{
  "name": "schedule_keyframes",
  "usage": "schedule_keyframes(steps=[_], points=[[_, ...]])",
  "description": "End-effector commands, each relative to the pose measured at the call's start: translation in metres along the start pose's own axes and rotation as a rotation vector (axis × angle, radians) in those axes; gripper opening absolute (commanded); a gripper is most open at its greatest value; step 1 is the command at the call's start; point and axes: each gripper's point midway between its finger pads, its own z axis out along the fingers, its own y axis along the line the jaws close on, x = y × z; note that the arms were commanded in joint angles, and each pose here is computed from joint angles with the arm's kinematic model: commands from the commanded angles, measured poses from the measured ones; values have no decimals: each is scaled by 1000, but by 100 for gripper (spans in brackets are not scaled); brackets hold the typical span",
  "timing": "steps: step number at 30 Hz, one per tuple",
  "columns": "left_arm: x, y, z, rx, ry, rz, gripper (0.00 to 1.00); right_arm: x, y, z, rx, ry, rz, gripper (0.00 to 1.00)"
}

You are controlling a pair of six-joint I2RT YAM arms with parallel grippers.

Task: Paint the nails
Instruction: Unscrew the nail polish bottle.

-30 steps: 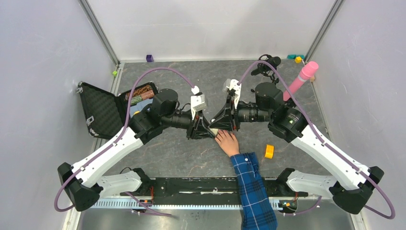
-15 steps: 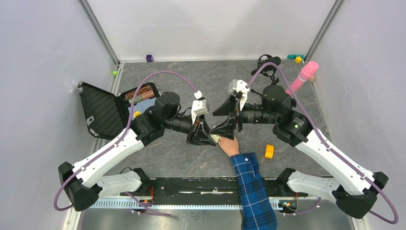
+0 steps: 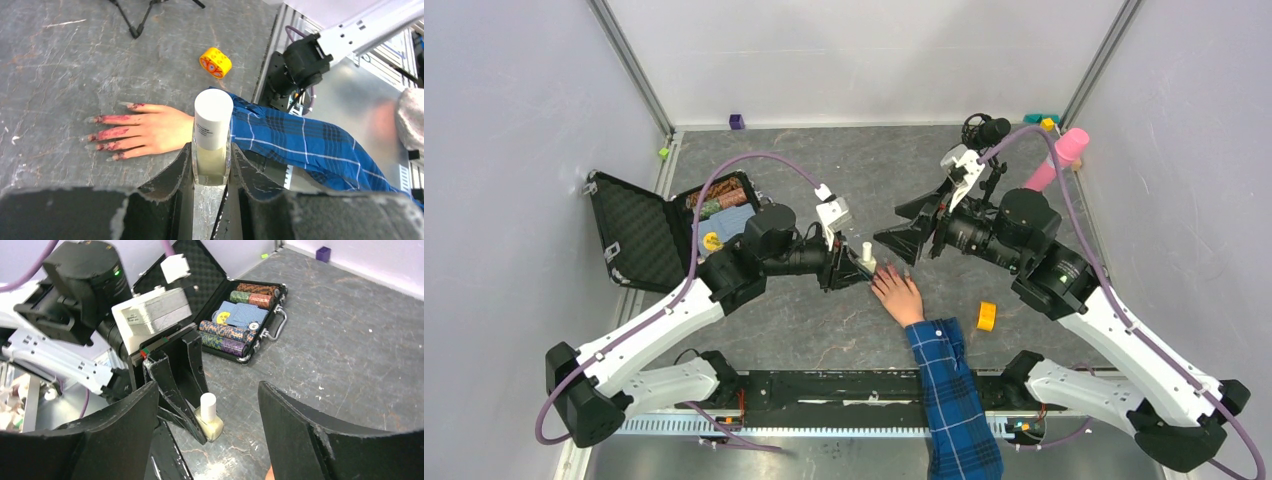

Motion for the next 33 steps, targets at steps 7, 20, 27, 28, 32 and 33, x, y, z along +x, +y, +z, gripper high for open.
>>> schedule_keyframes(steps=[7,20,27,28,32,33], points=[[-28,26,2,-167,-152,-94,2,22,-17,14,107,24,157,66],[-25,21,4,-136,-155,-122,2,41,-8,33,84,109,154,50],[-20,20,3,-131,-150,-132,2,42,-5,41,78,136,136,44],[-20,19,3,-129,-150,-133,2,42,-5,42,78,138,136,44],[-19,20,3,-127,-151,-135,2,44,-3,46,75,145,133,41],[-19,19,4,-124,-150,-135,2,43,-3,46,74,145,131,41]])
